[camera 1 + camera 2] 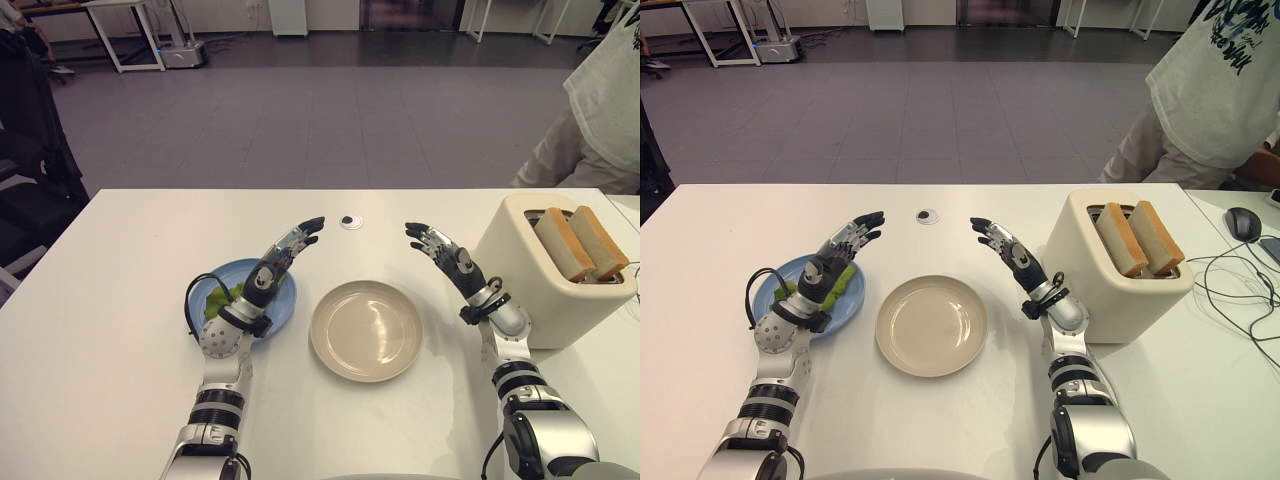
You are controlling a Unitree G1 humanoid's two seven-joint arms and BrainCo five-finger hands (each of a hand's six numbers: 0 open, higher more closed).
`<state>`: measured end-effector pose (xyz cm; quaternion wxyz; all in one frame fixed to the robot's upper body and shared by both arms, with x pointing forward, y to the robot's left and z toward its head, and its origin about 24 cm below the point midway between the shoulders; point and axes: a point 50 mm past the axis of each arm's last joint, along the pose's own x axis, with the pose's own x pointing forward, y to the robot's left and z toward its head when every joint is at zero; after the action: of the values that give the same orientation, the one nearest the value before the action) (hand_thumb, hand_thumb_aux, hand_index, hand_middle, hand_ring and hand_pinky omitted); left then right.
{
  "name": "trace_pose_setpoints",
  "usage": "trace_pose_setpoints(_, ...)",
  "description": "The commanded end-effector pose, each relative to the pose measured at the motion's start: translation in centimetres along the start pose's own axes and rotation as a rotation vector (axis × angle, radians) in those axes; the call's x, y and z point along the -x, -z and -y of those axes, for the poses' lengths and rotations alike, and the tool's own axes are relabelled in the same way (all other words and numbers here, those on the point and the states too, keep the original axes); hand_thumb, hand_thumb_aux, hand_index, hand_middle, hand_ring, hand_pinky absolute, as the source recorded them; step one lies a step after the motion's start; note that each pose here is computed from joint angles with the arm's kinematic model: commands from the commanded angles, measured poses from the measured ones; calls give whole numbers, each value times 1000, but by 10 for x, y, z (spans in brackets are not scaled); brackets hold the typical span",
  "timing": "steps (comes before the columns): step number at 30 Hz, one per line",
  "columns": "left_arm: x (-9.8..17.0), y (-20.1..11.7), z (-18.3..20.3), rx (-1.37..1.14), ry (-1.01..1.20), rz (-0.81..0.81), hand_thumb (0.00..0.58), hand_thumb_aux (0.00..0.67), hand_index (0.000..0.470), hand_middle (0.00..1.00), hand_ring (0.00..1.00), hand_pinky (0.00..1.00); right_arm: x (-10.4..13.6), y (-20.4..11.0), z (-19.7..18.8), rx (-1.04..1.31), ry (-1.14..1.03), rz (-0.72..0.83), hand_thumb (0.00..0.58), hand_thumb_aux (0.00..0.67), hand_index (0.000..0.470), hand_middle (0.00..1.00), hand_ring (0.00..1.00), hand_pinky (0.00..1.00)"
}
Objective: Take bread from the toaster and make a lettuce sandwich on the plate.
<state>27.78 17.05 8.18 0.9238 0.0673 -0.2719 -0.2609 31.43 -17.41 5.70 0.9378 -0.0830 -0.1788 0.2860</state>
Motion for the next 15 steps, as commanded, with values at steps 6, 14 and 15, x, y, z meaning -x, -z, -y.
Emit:
trace_pose_setpoints(6,1,2,1,0,6,-21,0,0,0,0,0,0,-2,-1,2,19,-19,-13,0,0,0,0,0,0)
trace_pose_setpoints(14,1,2,3,-1,10,-21,0,0,0,0,0,0,2,-13,-23,191,-229,39,0,0,0,0,0,0)
trace_pose_setpoints(15,0,2,4,0,13,-21,0,0,0,0,0,0,3,-27,-25,227,-252,100,0,0,0,0,0,0)
